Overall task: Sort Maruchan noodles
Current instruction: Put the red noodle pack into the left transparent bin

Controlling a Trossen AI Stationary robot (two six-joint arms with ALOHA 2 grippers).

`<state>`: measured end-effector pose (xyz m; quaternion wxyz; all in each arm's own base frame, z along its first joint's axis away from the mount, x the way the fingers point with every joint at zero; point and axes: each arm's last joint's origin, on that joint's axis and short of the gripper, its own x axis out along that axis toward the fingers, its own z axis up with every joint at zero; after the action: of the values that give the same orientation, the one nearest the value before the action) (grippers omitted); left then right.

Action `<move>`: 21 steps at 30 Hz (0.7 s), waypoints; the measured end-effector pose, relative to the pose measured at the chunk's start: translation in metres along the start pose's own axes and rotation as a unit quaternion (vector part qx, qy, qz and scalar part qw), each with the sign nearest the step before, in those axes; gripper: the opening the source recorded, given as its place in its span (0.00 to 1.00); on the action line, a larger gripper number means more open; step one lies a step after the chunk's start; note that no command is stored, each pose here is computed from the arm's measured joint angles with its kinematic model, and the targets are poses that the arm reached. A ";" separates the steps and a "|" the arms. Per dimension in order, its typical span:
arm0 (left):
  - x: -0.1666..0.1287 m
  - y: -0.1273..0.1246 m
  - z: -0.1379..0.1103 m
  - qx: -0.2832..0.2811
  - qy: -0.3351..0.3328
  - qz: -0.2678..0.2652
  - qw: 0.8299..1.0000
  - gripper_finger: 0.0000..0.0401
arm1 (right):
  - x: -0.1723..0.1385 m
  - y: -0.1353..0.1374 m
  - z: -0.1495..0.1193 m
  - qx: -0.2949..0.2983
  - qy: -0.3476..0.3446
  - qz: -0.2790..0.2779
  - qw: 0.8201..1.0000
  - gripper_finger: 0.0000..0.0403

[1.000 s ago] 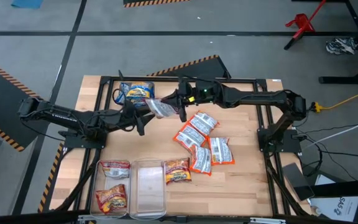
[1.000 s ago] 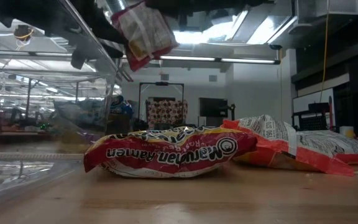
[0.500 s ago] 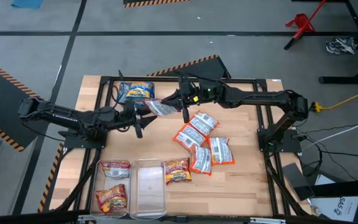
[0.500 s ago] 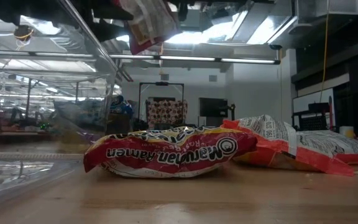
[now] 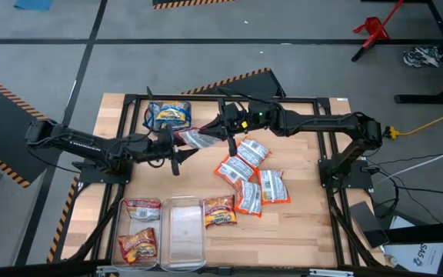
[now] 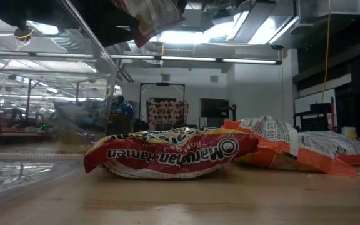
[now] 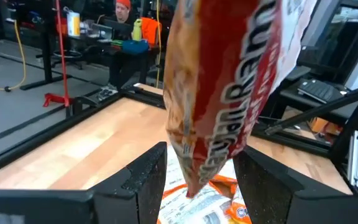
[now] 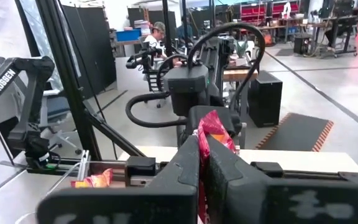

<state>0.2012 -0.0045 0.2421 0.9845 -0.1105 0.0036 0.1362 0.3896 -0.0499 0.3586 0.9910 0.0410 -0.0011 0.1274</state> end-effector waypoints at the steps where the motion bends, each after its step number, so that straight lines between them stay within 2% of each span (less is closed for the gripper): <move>1: 0.000 0.000 0.000 -0.001 -0.002 -0.001 1.000 0.45 | 0.000 0.000 0.000 0.005 0.000 0.000 1.000 0.00; 11: -0.001 -0.004 0.013 0.011 -0.064 -0.030 0.997 0.45 | 0.000 0.000 0.001 0.007 -0.002 -0.005 1.000 0.00; 21: 0.009 -0.007 0.009 0.002 -0.075 -0.047 0.996 0.45 | 0.000 0.000 0.001 0.006 -0.004 -0.008 1.000 0.00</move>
<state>0.2115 -0.0068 0.2516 0.9876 -0.0977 -0.0749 0.0973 0.3894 -0.0502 0.3596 0.9917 0.0474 -0.0043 0.1191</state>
